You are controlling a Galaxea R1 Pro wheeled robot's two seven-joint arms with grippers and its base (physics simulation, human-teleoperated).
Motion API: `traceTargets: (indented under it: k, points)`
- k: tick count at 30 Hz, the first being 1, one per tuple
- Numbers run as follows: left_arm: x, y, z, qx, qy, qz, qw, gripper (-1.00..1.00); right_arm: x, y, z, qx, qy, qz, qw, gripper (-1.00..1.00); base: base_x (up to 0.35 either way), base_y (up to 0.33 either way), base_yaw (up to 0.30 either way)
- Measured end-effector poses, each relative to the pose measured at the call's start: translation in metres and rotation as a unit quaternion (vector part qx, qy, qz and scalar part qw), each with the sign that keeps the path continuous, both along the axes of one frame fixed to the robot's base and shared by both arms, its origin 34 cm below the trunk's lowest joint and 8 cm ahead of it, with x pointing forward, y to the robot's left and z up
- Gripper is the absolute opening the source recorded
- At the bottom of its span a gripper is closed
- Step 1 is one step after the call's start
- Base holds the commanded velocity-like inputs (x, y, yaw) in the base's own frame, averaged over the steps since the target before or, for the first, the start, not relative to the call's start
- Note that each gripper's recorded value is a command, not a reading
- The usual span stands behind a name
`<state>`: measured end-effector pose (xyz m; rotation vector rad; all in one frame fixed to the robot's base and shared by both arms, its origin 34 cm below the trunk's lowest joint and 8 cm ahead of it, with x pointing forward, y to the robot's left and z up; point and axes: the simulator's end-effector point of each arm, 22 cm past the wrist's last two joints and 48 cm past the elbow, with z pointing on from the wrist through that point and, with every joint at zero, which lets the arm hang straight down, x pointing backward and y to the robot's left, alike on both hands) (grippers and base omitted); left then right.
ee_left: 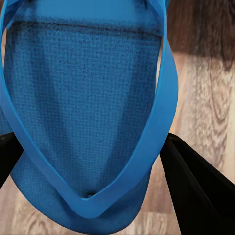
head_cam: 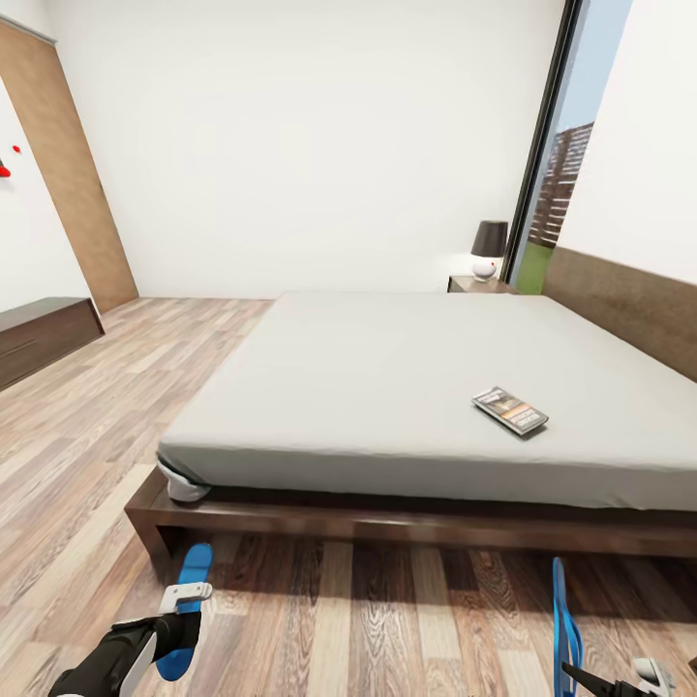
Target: In the bedroom, move the book from the bed onto either nightstand, and place the two sandals side by side next to the bed.
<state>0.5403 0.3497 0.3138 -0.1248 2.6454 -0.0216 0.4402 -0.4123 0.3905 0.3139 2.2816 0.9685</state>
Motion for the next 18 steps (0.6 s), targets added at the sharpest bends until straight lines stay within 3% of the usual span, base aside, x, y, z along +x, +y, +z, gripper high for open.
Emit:
traceTargets:
  k: [18]
  points:
    - [-0.020,-0.004,-0.048,-0.003,0.012,-0.001,0.9999,-1.00,-0.010,-0.001,-0.041,-0.002,0.000,-0.001,1.0000,-1.00,0.000,0.000,0.000]
